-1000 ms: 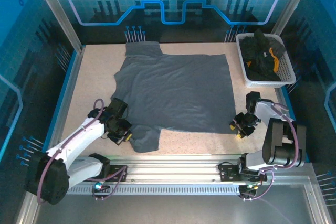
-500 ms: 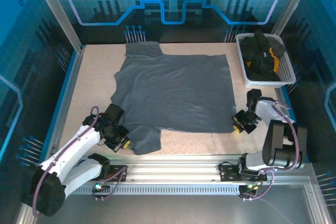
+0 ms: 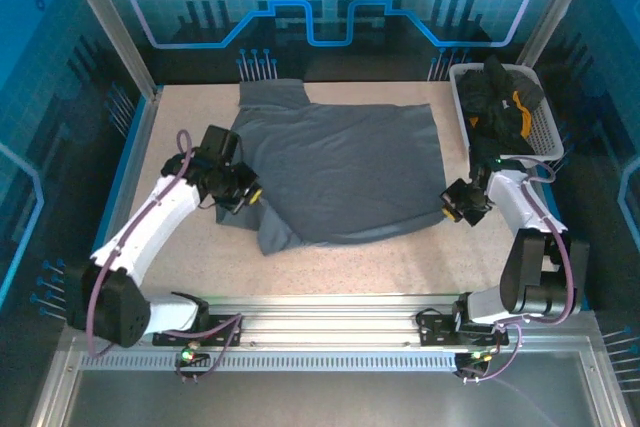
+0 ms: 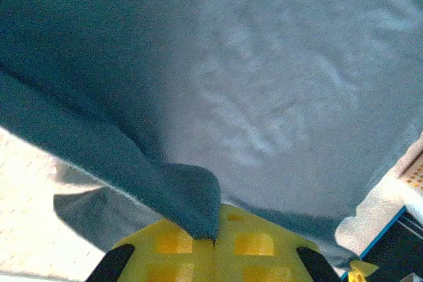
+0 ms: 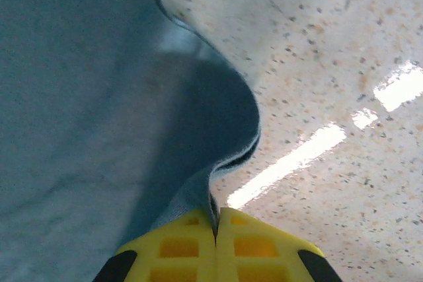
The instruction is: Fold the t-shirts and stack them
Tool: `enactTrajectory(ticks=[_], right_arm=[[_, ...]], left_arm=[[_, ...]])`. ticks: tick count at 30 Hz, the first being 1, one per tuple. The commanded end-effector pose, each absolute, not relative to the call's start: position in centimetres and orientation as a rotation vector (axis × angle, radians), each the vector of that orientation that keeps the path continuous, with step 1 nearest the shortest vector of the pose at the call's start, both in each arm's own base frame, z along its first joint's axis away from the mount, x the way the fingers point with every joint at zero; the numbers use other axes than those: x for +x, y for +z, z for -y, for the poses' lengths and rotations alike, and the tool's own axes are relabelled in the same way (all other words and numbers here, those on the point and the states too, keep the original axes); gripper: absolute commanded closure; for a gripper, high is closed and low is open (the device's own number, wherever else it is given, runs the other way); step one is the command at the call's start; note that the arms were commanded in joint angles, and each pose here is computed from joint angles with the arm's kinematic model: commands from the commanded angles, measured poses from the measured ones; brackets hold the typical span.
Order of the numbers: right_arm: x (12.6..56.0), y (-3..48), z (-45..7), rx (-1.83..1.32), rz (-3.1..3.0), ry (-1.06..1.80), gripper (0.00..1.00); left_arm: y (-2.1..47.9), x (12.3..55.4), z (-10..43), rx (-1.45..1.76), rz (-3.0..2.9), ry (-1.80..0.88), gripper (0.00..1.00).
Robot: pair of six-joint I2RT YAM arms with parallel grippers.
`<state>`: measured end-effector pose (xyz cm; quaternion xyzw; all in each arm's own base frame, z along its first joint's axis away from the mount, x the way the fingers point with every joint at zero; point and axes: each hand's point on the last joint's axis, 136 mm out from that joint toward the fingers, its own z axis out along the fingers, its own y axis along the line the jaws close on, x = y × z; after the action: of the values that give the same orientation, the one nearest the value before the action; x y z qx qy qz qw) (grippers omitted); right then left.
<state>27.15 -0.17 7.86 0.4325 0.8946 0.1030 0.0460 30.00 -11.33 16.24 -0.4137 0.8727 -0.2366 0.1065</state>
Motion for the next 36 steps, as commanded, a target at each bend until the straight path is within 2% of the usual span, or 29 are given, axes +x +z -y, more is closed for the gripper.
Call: enactTrajectory(ticks=[1, 6, 12, 23, 36], right_arm=[[27.7, 7.8, -0.2, 1.346, -2.765, 0.304, 1.00], [29.8, 7.9, 0.2, 1.376, -2.749, 0.273, 1.00], [31.9, 7.5, 0.6, 1.432, -2.732, 0.246, 1.00], [34.7, 7.2, 0.8, 1.431, -2.742, 0.210, 1.00], [36.6, 6.5, 1.1, 1.410, -2.757, 0.195, 1.00]], left_arm=[[18.5, 34.5, 11.2, -1.114, -2.494, -0.749, 1.00], [19.0, 38.3, 9.7, -1.092, -2.460, -0.712, 1.00], [18.5, 40.3, 7.1, -1.120, -2.432, -0.650, 1.00], [17.3, 41.5, 4.8, -1.165, -2.414, -0.603, 1.00], [16.9, 40.8, 2.6, -1.214, -2.398, -0.532, 1.00]])
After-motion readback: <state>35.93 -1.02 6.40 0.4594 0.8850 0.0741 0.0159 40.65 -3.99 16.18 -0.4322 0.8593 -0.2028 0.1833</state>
